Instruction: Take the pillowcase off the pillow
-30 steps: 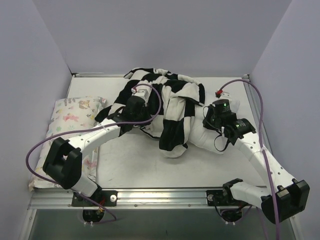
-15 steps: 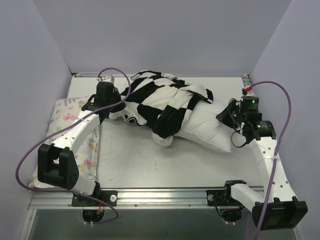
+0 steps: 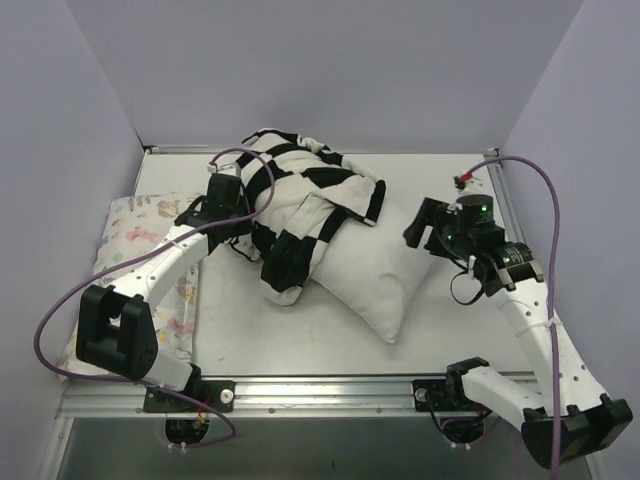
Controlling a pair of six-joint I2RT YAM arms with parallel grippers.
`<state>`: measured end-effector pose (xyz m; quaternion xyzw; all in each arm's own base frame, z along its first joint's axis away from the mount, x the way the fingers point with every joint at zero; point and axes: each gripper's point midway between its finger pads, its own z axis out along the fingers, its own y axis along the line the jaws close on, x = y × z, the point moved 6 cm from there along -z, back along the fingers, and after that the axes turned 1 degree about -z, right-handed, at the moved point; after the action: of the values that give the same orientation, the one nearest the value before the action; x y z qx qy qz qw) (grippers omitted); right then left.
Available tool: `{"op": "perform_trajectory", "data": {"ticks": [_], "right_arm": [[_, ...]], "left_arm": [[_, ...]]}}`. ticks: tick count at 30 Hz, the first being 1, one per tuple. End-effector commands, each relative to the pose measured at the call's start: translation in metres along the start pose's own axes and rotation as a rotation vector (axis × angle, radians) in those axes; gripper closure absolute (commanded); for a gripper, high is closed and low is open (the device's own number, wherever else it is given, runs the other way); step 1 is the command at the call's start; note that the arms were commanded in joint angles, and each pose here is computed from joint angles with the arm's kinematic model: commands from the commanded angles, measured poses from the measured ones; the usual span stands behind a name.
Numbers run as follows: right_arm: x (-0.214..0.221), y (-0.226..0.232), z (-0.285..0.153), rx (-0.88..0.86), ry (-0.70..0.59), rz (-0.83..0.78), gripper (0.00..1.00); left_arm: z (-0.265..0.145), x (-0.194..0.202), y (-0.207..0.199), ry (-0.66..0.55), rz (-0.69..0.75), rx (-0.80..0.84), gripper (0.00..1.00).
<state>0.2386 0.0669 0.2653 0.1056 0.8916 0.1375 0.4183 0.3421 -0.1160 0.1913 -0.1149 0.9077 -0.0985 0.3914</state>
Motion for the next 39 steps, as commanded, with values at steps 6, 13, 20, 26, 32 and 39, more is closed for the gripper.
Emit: {"op": "perform_trajectory", "data": {"ticks": [6,13,20,26,32,39], "right_arm": [[0.056,0.078,-0.012,-0.154,-0.072,-0.481,0.08],[0.098,0.115,0.038,-0.107,-0.048,-0.743,0.0],[0.128,0.094,0.093,0.115,0.055,-0.853,0.13],[0.087,0.05,0.088,0.332,0.108,-0.665,1.0],[0.022,0.014,0.028,0.385,0.016,-0.451,1.0],[-0.014,-0.018,-0.015,0.336,-0.062,-0.224,1.0]], "left_arm": [[-0.021,-0.001,-0.031,-0.057,0.041,0.075,1.0],[-0.028,0.002,-0.041,-0.052,0.053,0.096,1.0],[-0.038,-0.008,-0.043,-0.072,0.066,0.098,1.0],[-0.065,-0.071,-0.022,-0.17,0.04,0.021,1.0],[-0.081,-0.126,0.026,-0.265,-0.065,-0.124,1.0],[-0.071,-0.137,0.083,-0.281,-0.225,-0.254,1.0]]}}
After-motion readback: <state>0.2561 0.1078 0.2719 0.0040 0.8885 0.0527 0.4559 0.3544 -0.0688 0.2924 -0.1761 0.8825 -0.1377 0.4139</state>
